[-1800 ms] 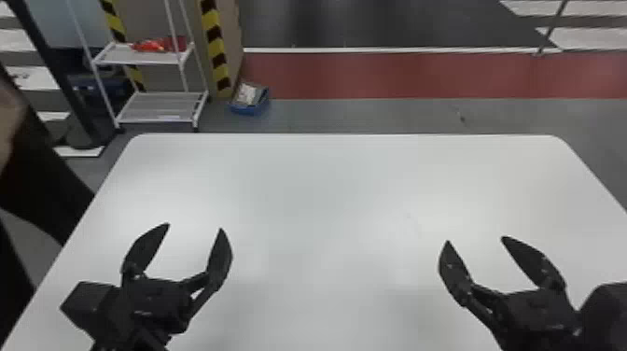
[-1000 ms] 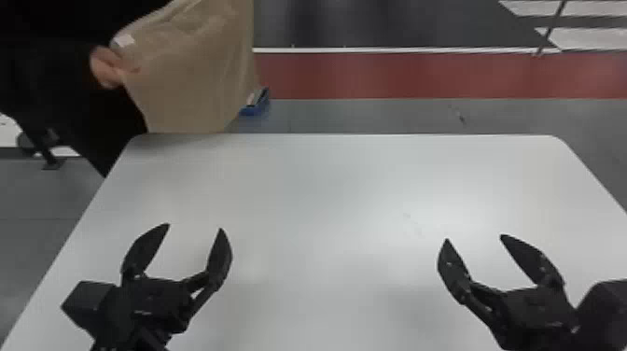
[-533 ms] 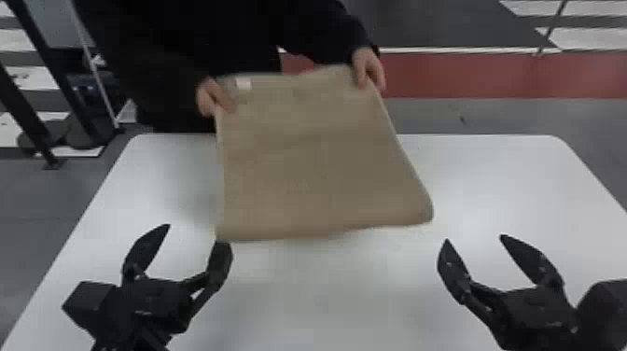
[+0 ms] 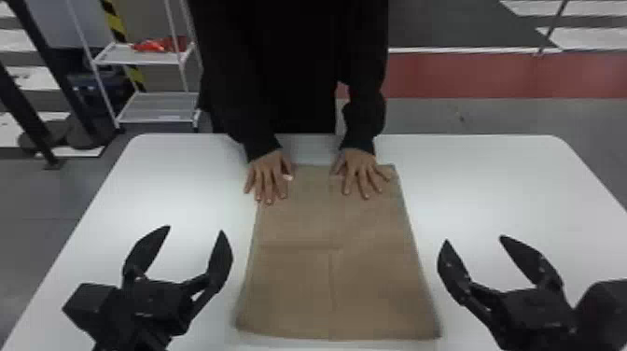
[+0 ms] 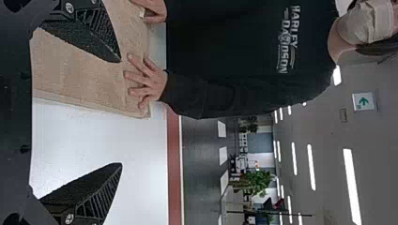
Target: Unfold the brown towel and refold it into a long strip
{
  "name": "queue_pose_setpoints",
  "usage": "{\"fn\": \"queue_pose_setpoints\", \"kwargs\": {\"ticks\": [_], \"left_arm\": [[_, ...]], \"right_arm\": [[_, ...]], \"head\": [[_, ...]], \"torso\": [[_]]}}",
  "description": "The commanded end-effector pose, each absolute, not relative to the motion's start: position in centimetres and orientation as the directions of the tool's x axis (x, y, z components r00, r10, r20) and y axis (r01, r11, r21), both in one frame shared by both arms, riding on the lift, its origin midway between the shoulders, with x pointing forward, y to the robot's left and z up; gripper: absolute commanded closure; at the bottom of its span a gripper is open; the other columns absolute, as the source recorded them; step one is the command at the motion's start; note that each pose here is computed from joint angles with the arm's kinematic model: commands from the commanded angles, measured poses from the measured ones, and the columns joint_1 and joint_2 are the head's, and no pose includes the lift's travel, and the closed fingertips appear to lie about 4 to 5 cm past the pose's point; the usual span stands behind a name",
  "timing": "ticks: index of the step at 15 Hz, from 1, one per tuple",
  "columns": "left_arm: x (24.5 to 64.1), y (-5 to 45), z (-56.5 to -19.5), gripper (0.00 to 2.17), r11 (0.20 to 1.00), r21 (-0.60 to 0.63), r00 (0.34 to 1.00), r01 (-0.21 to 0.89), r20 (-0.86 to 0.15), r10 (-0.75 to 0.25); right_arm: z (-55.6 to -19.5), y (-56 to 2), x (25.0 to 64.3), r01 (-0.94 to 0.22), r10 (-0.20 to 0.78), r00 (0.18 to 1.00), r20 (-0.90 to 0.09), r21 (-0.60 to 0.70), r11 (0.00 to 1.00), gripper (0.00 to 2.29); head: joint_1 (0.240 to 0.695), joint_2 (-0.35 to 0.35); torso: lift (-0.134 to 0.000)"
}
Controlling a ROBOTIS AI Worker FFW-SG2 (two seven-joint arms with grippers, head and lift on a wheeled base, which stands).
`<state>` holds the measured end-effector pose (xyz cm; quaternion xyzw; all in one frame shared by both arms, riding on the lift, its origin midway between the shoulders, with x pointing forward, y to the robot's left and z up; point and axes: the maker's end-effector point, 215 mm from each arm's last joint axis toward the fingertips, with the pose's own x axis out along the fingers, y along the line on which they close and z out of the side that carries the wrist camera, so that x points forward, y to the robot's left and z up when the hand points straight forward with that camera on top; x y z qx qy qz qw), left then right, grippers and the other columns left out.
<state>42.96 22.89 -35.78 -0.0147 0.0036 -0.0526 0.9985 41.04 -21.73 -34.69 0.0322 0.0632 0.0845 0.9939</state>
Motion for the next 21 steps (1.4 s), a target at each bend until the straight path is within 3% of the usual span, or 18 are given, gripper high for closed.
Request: {"fn": "queue_pose_setpoints", "kwargs": {"ticks": [1, 21], "left_arm": [[42.96, 22.92, -35.79, 0.10, 0.994, -0.029, 0.994, 0.104, -0.006, -0.105], [42.86, 22.85, -35.84, 0.10, 0.994, -0.029, 0.994, 0.107, -0.007, -0.107]], "right_arm": [[-34.81, -21.73, 41.03, -0.163, 0.172, 0.977, -0.123, 0.075, 0.984, 0.09], [-34.84, -21.59, 40.93, -0.165, 0.173, 0.978, -0.120, 0.075, 0.983, 0.09]], "head": [[0.695, 0.016], [0.695, 0.018]], "torso": [[-0.123], [-0.123]]}}
